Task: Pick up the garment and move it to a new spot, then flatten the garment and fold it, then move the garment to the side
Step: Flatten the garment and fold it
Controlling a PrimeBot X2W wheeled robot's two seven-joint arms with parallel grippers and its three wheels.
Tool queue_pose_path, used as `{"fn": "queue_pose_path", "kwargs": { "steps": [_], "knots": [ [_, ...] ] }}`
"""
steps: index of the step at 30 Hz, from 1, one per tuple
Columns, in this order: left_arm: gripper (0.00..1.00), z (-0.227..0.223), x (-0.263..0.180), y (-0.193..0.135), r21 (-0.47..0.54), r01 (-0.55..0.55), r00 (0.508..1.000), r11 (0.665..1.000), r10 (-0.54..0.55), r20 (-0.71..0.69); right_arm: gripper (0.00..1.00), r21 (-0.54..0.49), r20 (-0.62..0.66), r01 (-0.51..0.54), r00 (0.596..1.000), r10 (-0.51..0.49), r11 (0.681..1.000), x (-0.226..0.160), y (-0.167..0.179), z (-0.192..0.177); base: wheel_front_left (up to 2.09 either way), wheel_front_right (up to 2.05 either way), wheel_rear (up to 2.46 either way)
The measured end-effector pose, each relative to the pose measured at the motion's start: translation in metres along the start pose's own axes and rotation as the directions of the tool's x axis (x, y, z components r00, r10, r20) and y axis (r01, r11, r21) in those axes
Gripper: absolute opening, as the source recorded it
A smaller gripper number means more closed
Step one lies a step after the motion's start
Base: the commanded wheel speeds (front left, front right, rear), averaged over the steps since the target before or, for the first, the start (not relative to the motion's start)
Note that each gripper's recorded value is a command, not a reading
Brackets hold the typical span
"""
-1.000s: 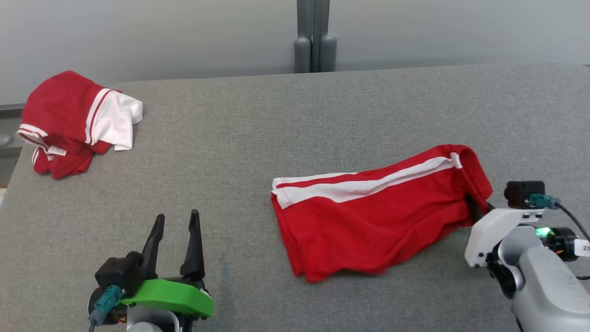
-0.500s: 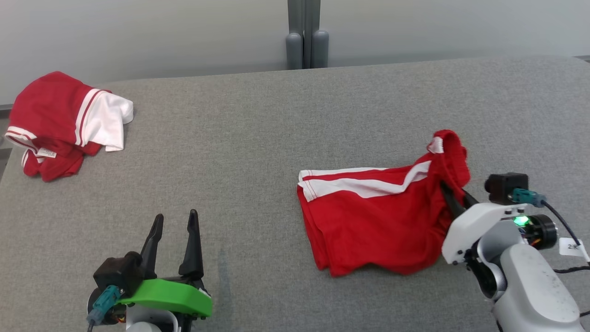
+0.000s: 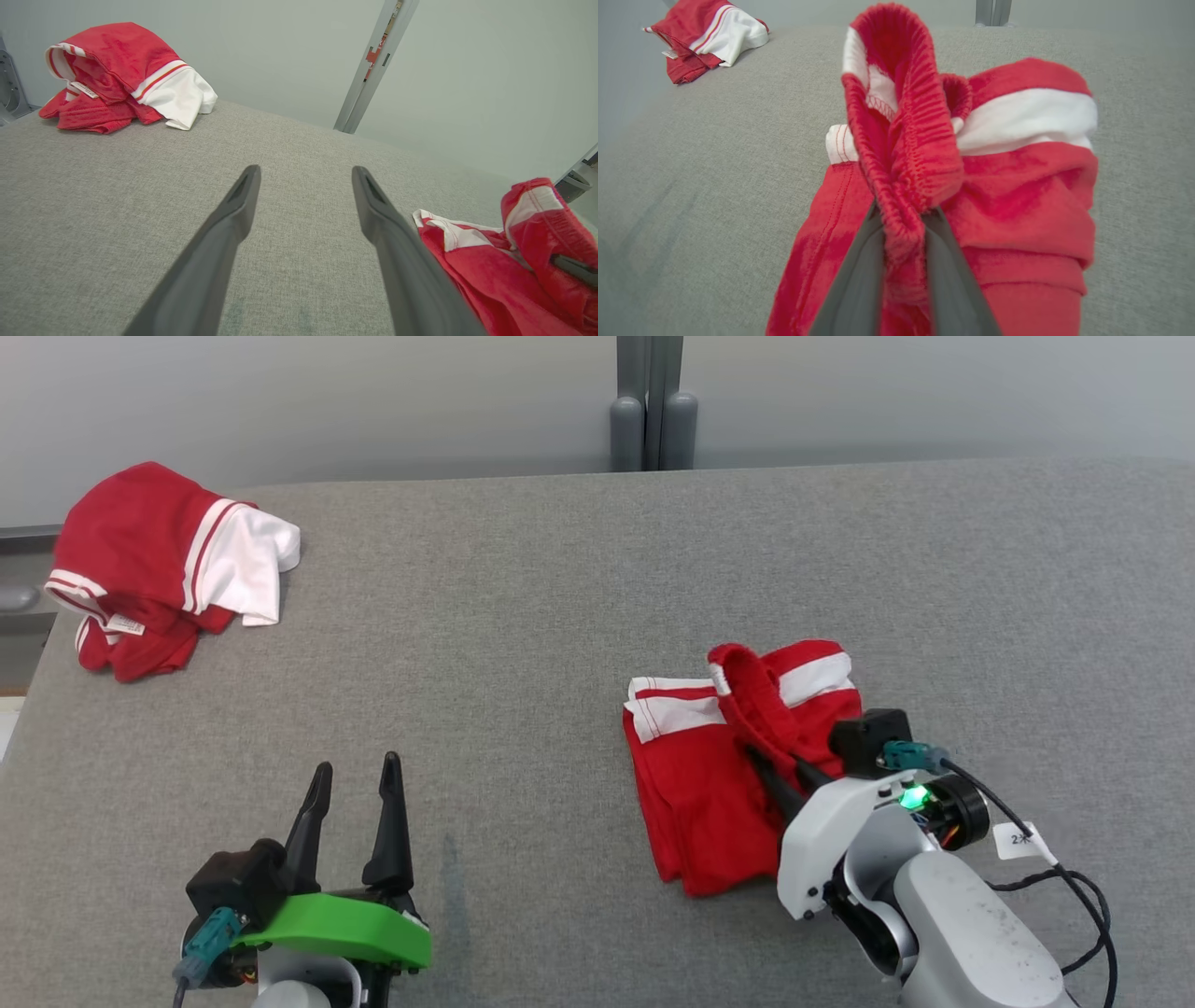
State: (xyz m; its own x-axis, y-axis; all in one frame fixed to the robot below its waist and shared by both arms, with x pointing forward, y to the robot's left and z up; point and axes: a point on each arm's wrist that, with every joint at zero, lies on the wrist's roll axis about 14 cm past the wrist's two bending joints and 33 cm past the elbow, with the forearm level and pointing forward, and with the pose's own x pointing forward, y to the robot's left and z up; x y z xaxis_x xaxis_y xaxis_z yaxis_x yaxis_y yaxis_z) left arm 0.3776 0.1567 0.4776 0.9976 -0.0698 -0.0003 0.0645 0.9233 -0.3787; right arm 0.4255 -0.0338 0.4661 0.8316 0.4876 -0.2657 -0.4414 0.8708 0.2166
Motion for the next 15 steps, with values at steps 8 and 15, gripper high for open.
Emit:
{"fn": "queue_pose_path", "kwargs": {
  "steps": [8, 15],
  "knots": [
    [1.00, -0.002, 0.000, 0.000, -0.003, -0.002, 1.000, 1.000, 0.002, -0.004, 1.00, -0.020, -0.038, -0.094, 0.995, 0.093, 0.995, 0.005, 0.032, -0.011, 0.00, 0.00, 0.00],
    [1.00, -0.001, 0.001, -0.008, 0.006, 0.024, 1.000, 1.000, -0.024, -0.003, 1.00, -0.042, 0.053, -0.140, 0.988, 0.142, 0.989, 0.000, 0.046, 0.009, 0.00, 0.00, 0.00]
  ]
}}
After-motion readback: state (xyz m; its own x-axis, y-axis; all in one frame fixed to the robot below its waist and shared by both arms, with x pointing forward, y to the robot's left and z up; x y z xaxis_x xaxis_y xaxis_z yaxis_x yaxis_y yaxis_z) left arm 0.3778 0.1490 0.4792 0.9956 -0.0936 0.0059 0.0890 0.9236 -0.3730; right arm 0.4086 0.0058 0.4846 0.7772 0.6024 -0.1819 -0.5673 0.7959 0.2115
